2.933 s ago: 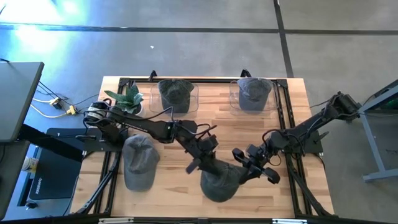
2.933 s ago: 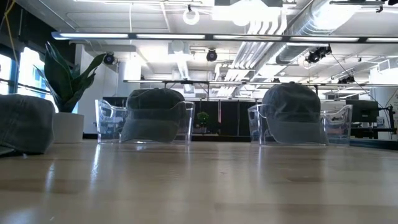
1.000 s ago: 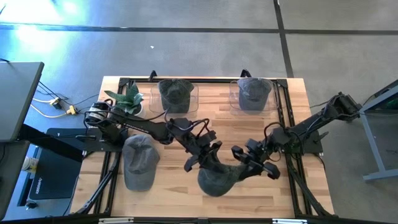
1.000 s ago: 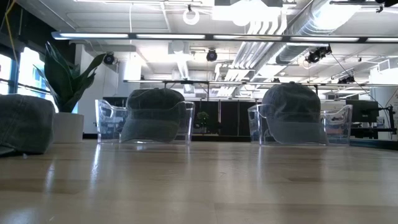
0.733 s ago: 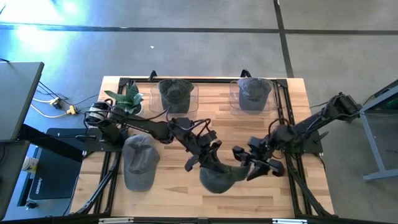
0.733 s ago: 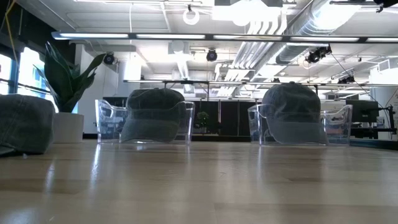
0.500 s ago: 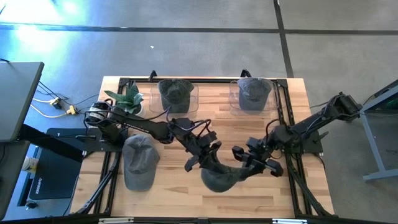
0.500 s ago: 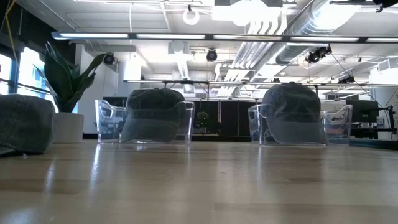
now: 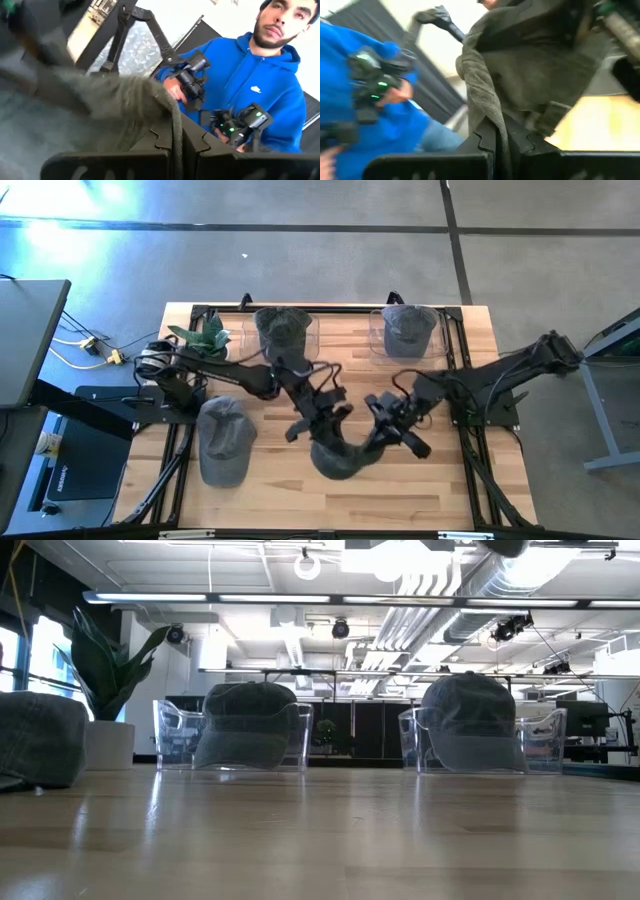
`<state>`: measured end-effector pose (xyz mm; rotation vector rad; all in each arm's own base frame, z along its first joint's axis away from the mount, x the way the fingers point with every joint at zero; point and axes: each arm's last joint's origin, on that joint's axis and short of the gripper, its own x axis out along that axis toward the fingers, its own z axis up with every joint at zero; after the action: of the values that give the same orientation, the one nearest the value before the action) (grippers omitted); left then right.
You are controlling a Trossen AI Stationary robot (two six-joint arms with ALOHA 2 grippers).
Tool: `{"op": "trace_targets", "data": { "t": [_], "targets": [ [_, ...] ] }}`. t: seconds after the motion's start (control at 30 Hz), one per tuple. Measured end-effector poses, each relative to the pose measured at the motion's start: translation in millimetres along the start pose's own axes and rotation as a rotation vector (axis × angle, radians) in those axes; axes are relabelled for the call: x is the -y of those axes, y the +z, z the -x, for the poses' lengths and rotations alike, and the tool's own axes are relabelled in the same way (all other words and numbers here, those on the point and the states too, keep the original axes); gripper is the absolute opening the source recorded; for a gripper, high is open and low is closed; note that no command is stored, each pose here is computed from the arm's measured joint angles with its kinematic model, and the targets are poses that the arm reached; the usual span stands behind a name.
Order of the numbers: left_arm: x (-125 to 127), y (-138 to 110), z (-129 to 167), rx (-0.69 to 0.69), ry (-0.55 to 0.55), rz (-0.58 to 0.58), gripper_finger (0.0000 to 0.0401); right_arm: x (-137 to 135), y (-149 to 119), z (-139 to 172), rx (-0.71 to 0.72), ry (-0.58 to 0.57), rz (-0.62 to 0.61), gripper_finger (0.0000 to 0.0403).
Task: Pick & Place hat
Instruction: Put the black cap into the left transparent bin
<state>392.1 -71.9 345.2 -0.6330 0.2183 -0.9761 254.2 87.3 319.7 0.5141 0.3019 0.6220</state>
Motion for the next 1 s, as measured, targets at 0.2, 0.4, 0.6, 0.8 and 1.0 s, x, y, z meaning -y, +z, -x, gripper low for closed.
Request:
{"op": "trace_targets", "data": {
  "t": [0.2,0.4,0.6,0.8,1.0],
  "targets": [
    [13.0,16.1,38.1,-0.076,0.094,-0.054,0.0,8.9,41.2,17.4,0.007,-0.107,0.082,0.0005],
    [27.8,28.7,87.4,-0.12,0.236,-0.128,0.0,42.5,74.9,21.2,0.024,-0.146,0.13,0.0003],
    [33.0,29.1,134.6,-0.19,0.375,-0.166,0.0,98.7,113.1,18.5,0.018,-0.172,0.177,0.0005],
    [37.0,25.9,183.7,-0.264,0.511,-0.237,0.0,159.0,152.7,28.2,0.028,-0.231,0.212,0.0005],
    [34.4,22.8,235.9,-0.323,0.686,-0.285,0.0,212.8,179.7,36.2,0.049,-0.291,0.232,0.0003]
  ]
}}
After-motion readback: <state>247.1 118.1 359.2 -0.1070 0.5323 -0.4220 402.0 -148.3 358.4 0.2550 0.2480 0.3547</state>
